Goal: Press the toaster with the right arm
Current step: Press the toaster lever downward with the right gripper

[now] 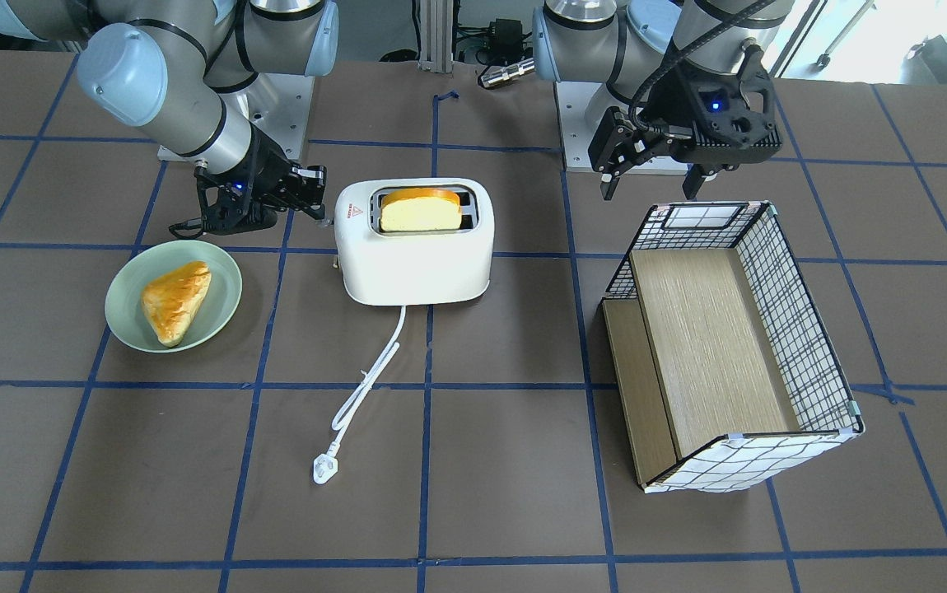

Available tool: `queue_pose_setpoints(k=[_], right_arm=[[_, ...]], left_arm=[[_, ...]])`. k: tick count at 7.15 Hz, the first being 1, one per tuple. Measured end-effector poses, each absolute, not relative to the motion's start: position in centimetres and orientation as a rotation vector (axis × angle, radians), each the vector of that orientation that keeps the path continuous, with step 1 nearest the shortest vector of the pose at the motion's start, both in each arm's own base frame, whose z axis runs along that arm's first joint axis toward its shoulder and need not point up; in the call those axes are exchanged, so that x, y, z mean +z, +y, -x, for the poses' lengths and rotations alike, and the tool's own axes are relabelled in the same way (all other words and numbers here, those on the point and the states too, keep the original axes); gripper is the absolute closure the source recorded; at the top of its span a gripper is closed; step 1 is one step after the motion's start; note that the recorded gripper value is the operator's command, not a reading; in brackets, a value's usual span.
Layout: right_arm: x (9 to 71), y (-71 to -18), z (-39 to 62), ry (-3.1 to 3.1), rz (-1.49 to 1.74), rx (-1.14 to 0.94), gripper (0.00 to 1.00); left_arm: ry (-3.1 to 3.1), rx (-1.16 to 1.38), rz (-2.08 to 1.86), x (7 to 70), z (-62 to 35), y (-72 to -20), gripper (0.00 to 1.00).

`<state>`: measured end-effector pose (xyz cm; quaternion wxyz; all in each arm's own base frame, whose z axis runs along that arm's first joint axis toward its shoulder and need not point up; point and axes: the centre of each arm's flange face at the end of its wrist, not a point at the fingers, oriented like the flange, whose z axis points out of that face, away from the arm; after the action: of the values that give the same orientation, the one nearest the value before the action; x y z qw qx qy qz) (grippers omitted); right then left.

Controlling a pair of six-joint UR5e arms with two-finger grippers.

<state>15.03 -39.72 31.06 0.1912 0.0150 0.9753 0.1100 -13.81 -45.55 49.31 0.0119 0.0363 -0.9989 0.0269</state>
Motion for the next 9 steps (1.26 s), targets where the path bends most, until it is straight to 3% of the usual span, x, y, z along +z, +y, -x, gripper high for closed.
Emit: queue_pose_setpoints(k=[9], right_arm=[[27.8,-39.5,-15.1,2.721,-0.054,0.411,1.00]], left_arm=[[-3.114,0.085,-0.113,49.3,13.8,-45.6,0.00]])
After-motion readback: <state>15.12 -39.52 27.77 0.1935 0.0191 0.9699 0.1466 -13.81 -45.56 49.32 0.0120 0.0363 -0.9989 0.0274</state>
